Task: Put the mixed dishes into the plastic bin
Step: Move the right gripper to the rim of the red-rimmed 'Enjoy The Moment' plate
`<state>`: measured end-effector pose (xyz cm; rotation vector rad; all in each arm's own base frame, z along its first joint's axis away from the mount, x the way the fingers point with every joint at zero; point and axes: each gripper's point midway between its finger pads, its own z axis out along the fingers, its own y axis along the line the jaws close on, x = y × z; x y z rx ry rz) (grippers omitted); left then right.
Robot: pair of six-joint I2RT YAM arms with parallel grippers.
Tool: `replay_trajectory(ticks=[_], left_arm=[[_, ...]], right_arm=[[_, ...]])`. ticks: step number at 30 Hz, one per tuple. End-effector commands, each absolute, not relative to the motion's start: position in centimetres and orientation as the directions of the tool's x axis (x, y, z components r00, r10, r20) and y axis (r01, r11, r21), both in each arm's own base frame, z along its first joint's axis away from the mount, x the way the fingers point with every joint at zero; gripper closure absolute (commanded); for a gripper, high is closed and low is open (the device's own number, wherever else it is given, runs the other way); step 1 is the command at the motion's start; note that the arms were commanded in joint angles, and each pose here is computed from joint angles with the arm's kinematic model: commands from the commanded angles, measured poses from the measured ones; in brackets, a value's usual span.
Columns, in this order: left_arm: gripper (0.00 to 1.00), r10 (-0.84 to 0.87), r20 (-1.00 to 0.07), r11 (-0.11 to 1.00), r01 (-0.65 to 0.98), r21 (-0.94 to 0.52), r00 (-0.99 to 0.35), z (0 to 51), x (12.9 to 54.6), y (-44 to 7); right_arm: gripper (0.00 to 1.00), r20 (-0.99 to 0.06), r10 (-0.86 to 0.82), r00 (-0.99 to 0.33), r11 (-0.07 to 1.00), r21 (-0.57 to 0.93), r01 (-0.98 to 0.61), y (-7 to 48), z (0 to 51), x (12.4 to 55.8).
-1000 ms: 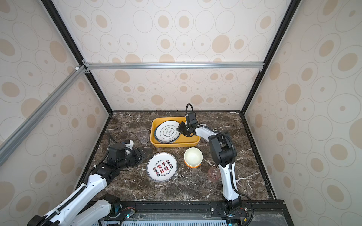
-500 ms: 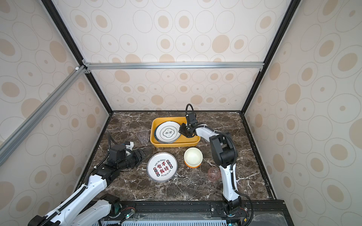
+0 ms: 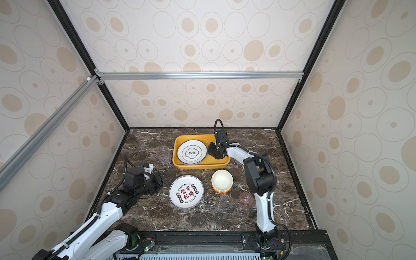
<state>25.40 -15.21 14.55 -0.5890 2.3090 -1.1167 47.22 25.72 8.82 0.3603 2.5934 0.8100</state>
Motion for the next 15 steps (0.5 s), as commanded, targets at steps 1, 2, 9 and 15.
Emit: replay_trajectory(ticks=[1,2,9,15], left_arm=[[0.37,-0.569,-0.266,0.583,-0.153,-0.798,-0.778,14.5,25.3,-15.1],[0.37,-0.567,-0.273,0.591,-0.153,-0.792,-0.777,14.4,25.3,-15.0],[0.39,-0.542,-0.301,0.648,-0.162,-0.744,-0.785,13.8,25.1,-14.3],[0.41,-0.518,-0.318,0.69,-0.169,-0.704,-0.794,12.9,24.9,-13.8]], right_arm=[[0.73,-0.324,0.342,-0.882,0.803,0.588,0.096,25.3,11.4,46.2],[0.73,-0.324,0.338,-0.884,0.802,0.59,0.09,25.3,11.7,45.9],[0.67,-0.355,0.267,-0.896,0.803,0.596,0.004,26.0,15.0,42.9],[0.65,-0.348,0.206,-0.915,0.793,0.606,-0.053,26.3,16.7,39.4]])
